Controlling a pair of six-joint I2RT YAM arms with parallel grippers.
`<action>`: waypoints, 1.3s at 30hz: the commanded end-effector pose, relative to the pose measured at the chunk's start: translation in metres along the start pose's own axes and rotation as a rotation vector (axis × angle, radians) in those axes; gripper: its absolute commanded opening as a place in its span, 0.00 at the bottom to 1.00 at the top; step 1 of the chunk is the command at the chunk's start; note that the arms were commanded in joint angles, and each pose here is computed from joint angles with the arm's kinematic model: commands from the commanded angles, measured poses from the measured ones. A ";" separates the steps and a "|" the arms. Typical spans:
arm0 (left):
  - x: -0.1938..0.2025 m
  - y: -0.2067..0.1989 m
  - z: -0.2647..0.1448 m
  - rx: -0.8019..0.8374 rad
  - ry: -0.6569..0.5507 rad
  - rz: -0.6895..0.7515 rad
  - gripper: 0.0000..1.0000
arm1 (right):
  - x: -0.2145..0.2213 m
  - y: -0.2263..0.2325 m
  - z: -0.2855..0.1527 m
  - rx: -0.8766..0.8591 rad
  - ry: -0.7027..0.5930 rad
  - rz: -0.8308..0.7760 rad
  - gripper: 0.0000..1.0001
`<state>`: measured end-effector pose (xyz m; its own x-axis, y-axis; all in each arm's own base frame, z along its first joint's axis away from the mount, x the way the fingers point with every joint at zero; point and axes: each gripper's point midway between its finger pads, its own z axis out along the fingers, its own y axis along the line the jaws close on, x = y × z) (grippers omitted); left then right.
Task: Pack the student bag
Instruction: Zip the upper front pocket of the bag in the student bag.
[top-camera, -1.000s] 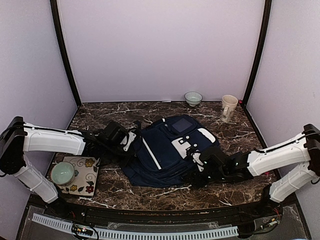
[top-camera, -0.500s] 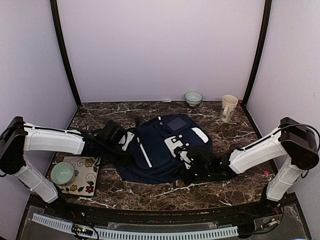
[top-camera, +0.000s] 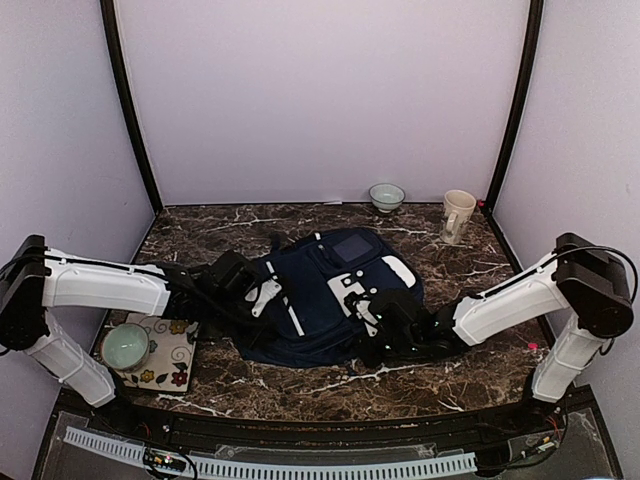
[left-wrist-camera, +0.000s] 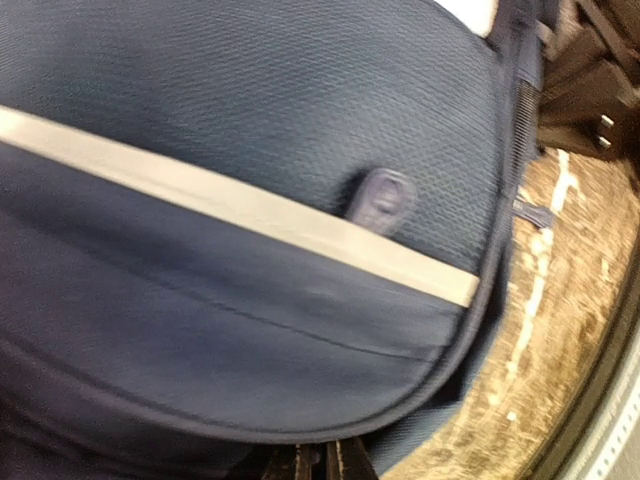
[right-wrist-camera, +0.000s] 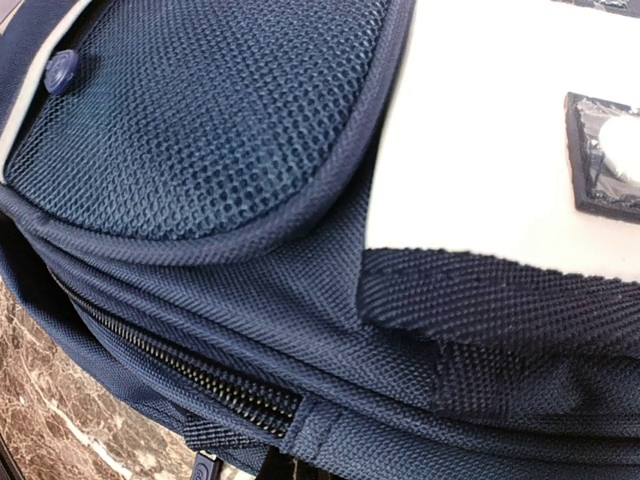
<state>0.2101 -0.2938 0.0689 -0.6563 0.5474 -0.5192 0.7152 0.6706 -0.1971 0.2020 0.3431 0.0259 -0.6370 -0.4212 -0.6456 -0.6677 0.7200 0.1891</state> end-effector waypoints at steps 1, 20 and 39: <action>-0.017 -0.067 -0.009 0.278 -0.038 0.106 0.00 | -0.001 0.019 0.010 -0.087 0.010 0.022 0.00; -0.041 -0.121 -0.015 0.486 -0.057 0.175 0.00 | -0.005 0.017 0.004 -0.081 -0.016 0.025 0.00; -0.055 -0.124 0.017 0.404 -0.027 0.072 0.00 | -0.012 0.022 0.002 -0.102 -0.037 0.017 0.00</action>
<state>0.1618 -0.3607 0.0607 -0.6685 0.6363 -0.3850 0.7417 0.5328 -0.4074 0.2035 0.3417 0.0270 -0.6439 -0.4124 -0.6445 -0.6590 0.7269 0.1933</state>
